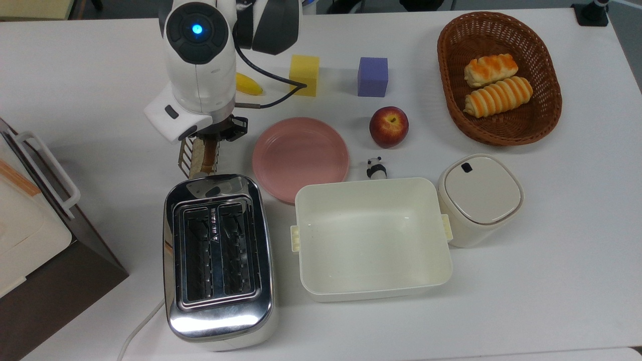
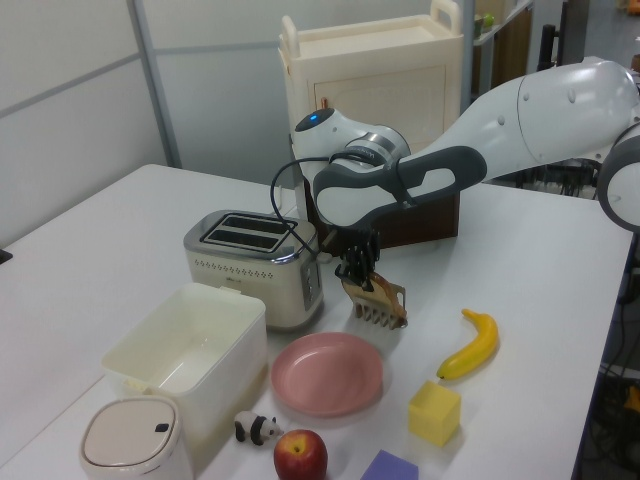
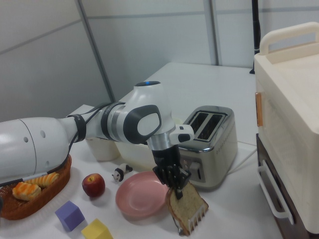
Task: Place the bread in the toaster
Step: 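Lift the bread slice up out of the wooden rack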
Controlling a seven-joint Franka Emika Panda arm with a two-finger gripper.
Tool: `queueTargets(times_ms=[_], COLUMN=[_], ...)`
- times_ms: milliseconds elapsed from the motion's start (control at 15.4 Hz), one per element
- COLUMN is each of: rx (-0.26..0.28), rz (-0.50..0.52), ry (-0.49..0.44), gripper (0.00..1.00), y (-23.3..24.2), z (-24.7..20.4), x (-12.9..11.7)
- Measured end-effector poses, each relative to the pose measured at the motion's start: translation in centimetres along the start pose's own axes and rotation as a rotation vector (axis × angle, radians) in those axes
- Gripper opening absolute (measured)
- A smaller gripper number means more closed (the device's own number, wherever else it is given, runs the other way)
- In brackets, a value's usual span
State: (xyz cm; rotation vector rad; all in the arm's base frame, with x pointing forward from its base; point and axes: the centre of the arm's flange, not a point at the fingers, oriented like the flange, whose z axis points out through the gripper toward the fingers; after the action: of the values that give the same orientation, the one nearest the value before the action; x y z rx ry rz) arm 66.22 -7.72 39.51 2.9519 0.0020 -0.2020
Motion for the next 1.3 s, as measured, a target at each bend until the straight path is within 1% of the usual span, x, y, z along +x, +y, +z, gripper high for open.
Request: queueTargets(times_ms=[519,584,778,908,1038,1297], rx=[-0.005,-0.006,-0.010,-0.016,-0.024,-0.012], rz=[0.015,0.019,0.034,0.044,0.052,0.049], ry=[0.037,0.041,0.069,0.107,0.159,0.262], gripper=[0.14,0.12,0.12,0.12,0.12,0.12], y=[0.8,1.0,1.9,2.3,2.6,1.5], z=[-2.2,-2.4,-4.1,-6.5,-9.8,-16.2], x=[-0.2,-0.3,-0.6,-1.3,-2.4,-4.7])
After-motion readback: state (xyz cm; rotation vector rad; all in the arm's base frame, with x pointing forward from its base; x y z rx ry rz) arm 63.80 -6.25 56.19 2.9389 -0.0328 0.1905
